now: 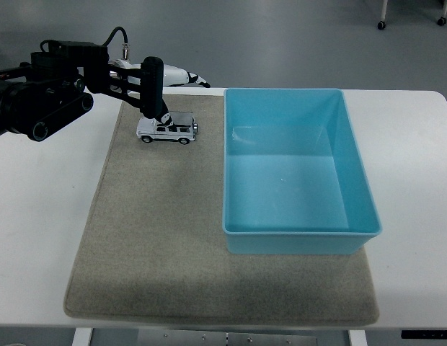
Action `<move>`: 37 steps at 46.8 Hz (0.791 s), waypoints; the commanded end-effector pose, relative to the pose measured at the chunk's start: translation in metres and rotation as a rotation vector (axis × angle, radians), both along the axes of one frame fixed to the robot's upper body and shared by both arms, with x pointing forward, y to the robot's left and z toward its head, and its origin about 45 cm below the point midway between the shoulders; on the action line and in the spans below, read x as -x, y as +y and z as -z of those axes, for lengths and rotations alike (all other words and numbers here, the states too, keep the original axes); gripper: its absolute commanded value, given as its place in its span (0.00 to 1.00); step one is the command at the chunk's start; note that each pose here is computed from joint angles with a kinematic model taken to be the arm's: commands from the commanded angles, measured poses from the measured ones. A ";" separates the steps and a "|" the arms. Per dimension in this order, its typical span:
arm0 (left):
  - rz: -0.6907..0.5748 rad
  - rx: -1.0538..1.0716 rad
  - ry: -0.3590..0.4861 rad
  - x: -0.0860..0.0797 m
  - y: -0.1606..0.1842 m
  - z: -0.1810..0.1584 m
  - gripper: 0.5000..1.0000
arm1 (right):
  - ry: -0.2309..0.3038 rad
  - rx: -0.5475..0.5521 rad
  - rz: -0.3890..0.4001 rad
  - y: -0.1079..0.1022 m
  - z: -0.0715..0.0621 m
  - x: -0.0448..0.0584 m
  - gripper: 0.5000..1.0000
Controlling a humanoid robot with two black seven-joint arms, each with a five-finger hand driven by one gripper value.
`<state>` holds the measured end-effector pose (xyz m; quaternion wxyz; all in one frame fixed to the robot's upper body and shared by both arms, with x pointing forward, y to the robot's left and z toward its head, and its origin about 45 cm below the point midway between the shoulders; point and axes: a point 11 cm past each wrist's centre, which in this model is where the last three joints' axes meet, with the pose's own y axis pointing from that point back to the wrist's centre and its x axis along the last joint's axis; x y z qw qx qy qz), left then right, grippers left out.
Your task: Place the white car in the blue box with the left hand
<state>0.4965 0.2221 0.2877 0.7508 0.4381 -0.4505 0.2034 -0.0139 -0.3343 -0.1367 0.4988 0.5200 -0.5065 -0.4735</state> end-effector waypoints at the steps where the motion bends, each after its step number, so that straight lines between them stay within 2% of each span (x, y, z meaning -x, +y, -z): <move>1: -0.004 -0.001 0.002 0.000 0.001 0.001 0.99 | 0.000 0.001 0.000 0.000 0.000 0.000 0.87; 15: -0.032 -0.019 0.066 0.011 0.013 0.040 0.99 | 0.000 0.000 0.000 0.000 0.000 0.000 0.87; 25: -0.051 -0.032 0.025 0.011 0.021 0.052 0.99 | 0.000 0.000 0.000 0.000 0.000 0.000 0.87; 37: -0.052 -0.033 -0.010 0.009 0.022 0.050 0.98 | 0.000 0.000 0.000 0.000 0.000 0.000 0.87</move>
